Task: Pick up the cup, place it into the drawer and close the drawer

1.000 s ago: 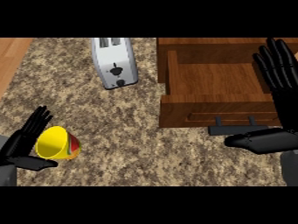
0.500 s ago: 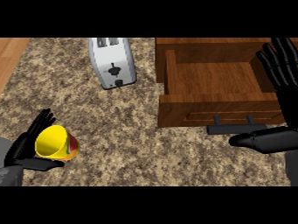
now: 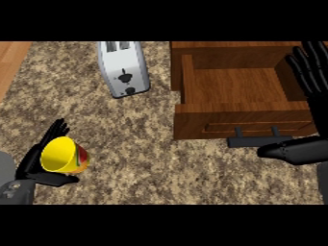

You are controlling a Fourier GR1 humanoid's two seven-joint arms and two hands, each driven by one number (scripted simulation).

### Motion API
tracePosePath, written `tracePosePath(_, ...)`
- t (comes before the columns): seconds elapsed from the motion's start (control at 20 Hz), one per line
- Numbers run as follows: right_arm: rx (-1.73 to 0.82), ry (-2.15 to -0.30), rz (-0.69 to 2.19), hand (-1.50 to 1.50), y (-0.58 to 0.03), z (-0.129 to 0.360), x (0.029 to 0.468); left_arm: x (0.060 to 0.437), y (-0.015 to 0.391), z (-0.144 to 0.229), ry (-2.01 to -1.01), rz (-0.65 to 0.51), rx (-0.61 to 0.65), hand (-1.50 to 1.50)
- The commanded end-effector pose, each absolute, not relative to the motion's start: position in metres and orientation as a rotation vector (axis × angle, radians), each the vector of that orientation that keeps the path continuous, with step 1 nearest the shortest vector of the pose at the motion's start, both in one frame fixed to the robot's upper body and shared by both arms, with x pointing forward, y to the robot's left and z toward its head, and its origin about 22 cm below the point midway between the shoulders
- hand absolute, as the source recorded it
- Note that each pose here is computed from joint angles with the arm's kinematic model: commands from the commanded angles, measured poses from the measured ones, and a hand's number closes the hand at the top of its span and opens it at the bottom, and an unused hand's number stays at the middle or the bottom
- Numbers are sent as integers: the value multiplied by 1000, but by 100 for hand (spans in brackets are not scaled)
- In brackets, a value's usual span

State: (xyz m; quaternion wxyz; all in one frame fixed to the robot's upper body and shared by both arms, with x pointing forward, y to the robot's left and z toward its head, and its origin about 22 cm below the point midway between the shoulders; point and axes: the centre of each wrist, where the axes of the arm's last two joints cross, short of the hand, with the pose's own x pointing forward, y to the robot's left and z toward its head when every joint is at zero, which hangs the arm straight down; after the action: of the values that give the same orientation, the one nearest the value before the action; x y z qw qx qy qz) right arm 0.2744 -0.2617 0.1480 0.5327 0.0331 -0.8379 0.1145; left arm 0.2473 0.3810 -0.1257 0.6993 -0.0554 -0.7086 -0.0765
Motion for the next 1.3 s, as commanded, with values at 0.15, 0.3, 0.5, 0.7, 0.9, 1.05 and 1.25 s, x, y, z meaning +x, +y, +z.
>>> tracePosePath(0.15,91,-2014,302,-150,-261,155,272,252,370,-129,-1671,-159,-308,-150)
tracePosePath(0.3,70,-1982,281,-150,-254,150,276,247,356,-139,-1648,-123,-398,-150)
tracePosePath(0.5,53,-2003,286,-150,-257,156,278,256,357,-132,-1676,-94,-526,150)
tracePosePath(0.7,55,-1988,297,-150,-258,153,271,271,336,-128,-1895,-142,-241,150)
tracePosePath(0.9,70,-2000,282,-150,-273,149,271,269,333,-130,-1983,-125,-47,150)
tracePosePath(1.05,38,-2000,260,-150,-267,154,275,279,310,-131,-1979,47,154,150)
tracePosePath(1.25,40,-1994,270,-150,-274,149,272,278,287,-139,-2041,255,174,150)
